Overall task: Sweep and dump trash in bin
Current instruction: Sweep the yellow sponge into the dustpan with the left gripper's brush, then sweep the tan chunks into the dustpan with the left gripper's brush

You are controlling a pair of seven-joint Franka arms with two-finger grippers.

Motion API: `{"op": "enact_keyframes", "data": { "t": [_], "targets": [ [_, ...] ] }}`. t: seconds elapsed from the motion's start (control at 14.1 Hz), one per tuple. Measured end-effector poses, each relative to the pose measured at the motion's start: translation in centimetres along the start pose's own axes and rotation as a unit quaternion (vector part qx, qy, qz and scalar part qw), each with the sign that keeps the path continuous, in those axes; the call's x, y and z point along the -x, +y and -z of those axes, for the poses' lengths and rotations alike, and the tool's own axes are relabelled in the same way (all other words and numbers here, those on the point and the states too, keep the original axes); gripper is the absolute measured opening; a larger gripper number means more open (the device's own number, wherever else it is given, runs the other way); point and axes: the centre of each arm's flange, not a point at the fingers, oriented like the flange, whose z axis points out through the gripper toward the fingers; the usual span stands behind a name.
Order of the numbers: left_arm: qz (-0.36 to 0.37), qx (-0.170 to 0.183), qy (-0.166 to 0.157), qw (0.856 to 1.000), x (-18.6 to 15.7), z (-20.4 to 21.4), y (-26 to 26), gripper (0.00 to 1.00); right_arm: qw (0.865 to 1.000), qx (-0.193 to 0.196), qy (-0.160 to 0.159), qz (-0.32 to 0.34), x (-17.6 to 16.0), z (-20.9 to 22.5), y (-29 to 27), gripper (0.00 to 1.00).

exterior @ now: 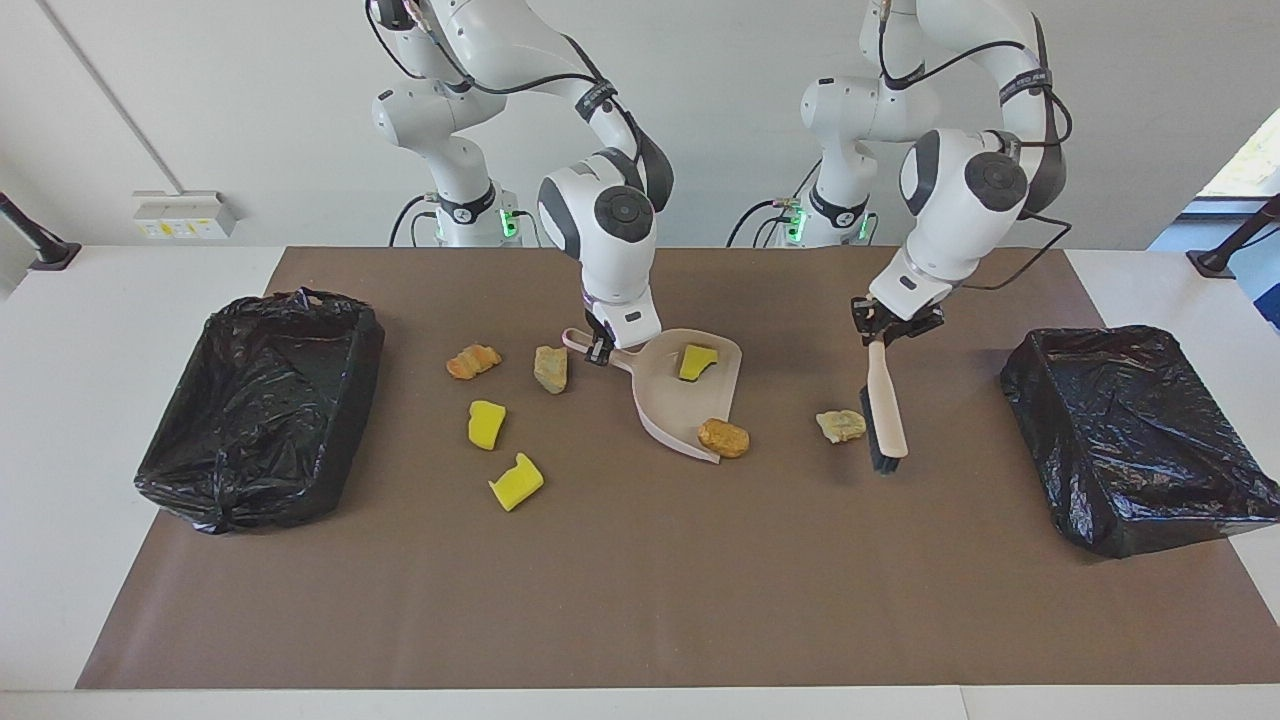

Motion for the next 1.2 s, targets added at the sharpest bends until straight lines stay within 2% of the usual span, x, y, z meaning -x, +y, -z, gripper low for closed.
{"op": "enact_keyframes", "data": {
  "t": [0.21,0.42,0.78,0.99,1.2],
  "targets": [
    [-0.008,-0.004,-0.009,1.0,-1.2,-3.2,-0.4,0.26,1.0,0.0,0.0,0.0,0.0,0.0,0.0,0.32],
    [-0.037,-0.008,-0.01,0.999,-1.7,-4.4,3.0,0.26,1.0,0.0,0.0,0.0,0.0,0.0,0.0,0.32],
    [-0.069,-0.014,-0.026,0.997,-0.2,-4.9,11.5,0.26,1.0,0.0,0.001,-0.006,0.0,0.0,0.0,0.32],
    [-0.07,0.008,-0.035,0.997,1.8,-4.8,17.9,0.26,1.0,0.001,0.001,-0.007,0.0,0.0,0.0,0.32],
    [-0.067,0.01,-0.036,0.997,4.4,-4.7,24.2,0.26,1.0,0.001,0.001,-0.007,0.0,0.0,0.0,0.32]
  ]
}}
